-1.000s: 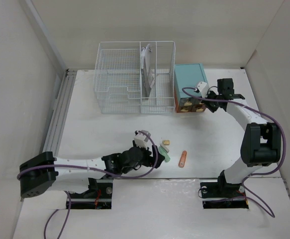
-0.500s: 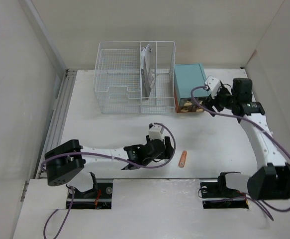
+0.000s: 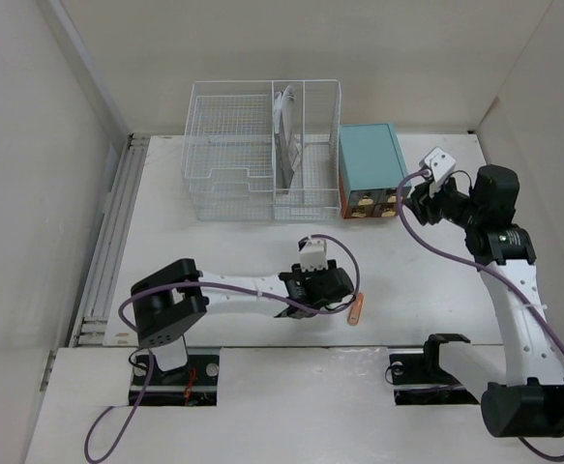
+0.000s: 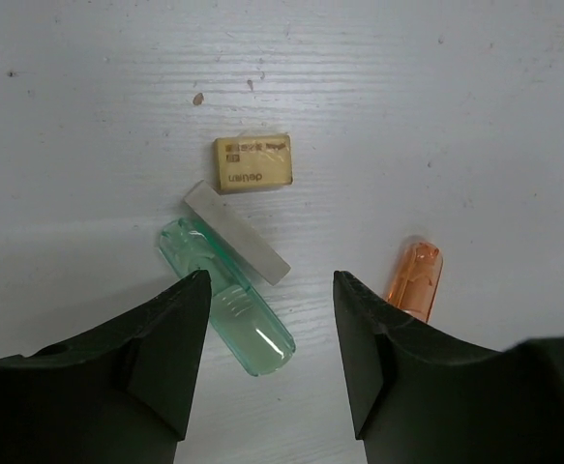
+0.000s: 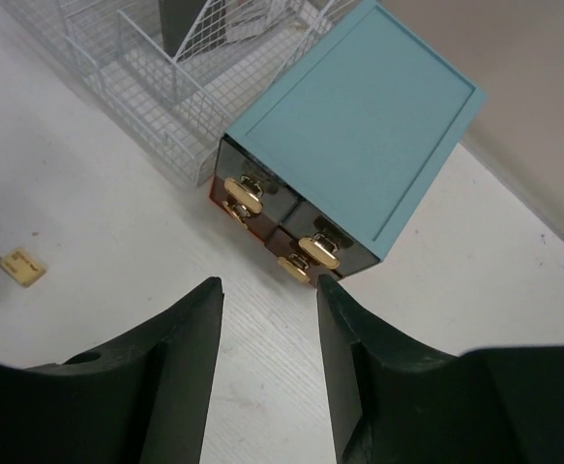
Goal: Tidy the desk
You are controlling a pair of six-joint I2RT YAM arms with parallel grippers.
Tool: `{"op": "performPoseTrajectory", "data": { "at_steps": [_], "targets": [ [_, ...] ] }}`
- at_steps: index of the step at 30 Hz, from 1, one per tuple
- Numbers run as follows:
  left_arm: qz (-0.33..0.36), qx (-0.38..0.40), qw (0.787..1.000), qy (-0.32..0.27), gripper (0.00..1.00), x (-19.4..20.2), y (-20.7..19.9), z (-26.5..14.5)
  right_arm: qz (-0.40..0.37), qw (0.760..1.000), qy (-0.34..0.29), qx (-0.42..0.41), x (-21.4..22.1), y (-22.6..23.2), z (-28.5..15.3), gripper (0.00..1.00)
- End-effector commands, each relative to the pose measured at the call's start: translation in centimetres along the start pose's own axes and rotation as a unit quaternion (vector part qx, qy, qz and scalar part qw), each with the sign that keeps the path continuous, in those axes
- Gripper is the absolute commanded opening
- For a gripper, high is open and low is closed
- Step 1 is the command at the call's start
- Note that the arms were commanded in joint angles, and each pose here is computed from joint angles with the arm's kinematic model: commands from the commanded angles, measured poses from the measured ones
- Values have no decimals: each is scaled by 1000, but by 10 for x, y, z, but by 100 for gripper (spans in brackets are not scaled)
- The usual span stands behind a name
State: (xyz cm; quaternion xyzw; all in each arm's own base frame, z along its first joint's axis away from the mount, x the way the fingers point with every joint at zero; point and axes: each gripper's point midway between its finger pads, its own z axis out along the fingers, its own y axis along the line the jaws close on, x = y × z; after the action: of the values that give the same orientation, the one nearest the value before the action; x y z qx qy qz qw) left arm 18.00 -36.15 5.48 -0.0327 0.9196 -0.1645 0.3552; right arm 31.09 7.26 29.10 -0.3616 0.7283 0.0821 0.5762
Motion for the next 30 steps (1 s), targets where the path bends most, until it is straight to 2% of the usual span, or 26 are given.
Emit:
{"op": "performPoseTrajectory", "data": {
  "at_steps": [1, 6, 9, 12, 20, 22, 24, 26, 29, 30],
  "targets": [
    [-2, -37, 999, -13, 50, -5, 4, 1, 4, 1000, -27, 0, -11, 2, -1, 49],
    [3, -58, 998, -5, 50, -3, 5, 15, 4, 1000, -29, -4, -10, 6, -4, 48],
    [8, -72, 997, 3, 50, 1, 8, 24, 16, 999, -28, -5, -8, 9, -5, 42],
    [5, -76, 997, 2, 49, -2, 7, 27, 29, 999, -25, 3, -5, 8, -7, 32],
    [5, -93, 996, 7, 47, -4, 16, 39, 46, 999, -25, 9, -7, 11, -14, 26],
    [8, -96, 995, 8, 40, -2, 19, 40, 56, 998, -25, 9, -7, 12, -14, 15],
    [10, -98, 995, 14, 29, 2, 21, 41, 61, 998, -26, 16, -8, 10, -14, 1],
    [9, -96, 995, 19, 16, 4, 20, 41, 69, 997, -16, 28, -1, 7, -14, 0],
    [4, -88, 996, 21, 10, 4, 20, 38, 91, 994, 2, 67, 6, -5, -16, 0],
    [4, -87, 996, 25, 5, 6, 23, 35, 88, 993, 2, 82, 7, -9, -18, 0]
  ]
}}
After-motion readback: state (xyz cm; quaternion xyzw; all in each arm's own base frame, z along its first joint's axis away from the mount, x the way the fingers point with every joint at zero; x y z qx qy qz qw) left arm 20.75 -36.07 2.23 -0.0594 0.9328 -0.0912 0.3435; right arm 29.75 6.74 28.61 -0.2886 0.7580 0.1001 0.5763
